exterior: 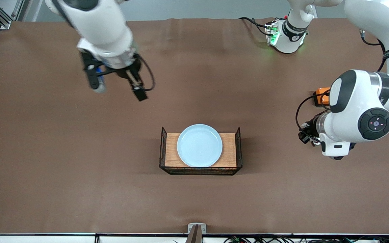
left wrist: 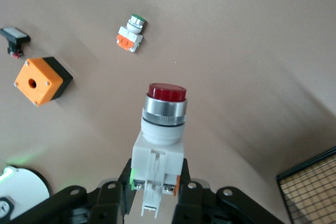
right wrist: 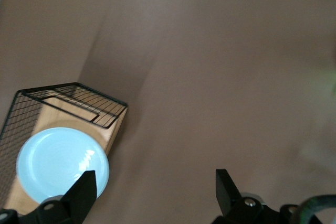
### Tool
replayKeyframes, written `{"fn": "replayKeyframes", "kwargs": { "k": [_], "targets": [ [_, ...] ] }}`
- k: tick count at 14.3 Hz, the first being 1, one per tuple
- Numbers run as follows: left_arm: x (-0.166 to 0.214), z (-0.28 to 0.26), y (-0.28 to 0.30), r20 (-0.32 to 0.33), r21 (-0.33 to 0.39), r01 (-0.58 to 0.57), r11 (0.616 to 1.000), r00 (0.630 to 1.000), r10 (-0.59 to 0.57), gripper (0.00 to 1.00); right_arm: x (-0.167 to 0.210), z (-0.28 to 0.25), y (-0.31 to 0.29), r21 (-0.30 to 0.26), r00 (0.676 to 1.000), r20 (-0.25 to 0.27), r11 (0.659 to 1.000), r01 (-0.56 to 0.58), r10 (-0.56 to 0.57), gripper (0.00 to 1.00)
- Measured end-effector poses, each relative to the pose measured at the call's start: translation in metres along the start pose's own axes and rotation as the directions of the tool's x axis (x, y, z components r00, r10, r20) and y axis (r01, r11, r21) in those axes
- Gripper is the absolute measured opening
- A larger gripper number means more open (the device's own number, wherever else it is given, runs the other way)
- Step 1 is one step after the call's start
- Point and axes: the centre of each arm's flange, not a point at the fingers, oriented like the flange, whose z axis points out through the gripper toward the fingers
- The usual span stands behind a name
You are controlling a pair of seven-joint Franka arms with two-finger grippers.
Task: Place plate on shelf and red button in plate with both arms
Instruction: 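Release the plate into the tray and withdraw the right gripper, then carry the red button with the left gripper over the plate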
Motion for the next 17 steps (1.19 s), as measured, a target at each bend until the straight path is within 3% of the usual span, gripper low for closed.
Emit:
{"fn": "replayKeyframes", "kwargs": {
  "k": [4,11,14,17],
  "targets": [
    [-0.03,-0.018,0.017,-0.026,-0.028,0.075,0.997,0.997,-0.075,0.34,0.11,-0.028,0.038,-0.029,0.971,0.028,0.97,0.24,-0.239,1.0],
    [-0.074,-0.046,0.037,-0.053,-0.08,0.141,0.987,0.988,-0.145,0.34,0.262,-0.029,0.105,0.003,0.858,0.071,0.861,0.509,-0.508,1.0],
    [-0.096,-0.048,0.049,-0.063,-0.103,0.156,0.982,0.985,-0.163,0.34,0.311,-0.019,0.125,0.04,0.808,0.04,0.809,0.587,-0.588,1.0],
    [-0.114,-0.053,0.062,-0.075,-0.162,0.175,0.971,0.979,-0.189,0.34,0.326,-0.005,0.138,0.048,0.782,-0.026,0.78,0.623,-0.623,1.0]
  ]
}}
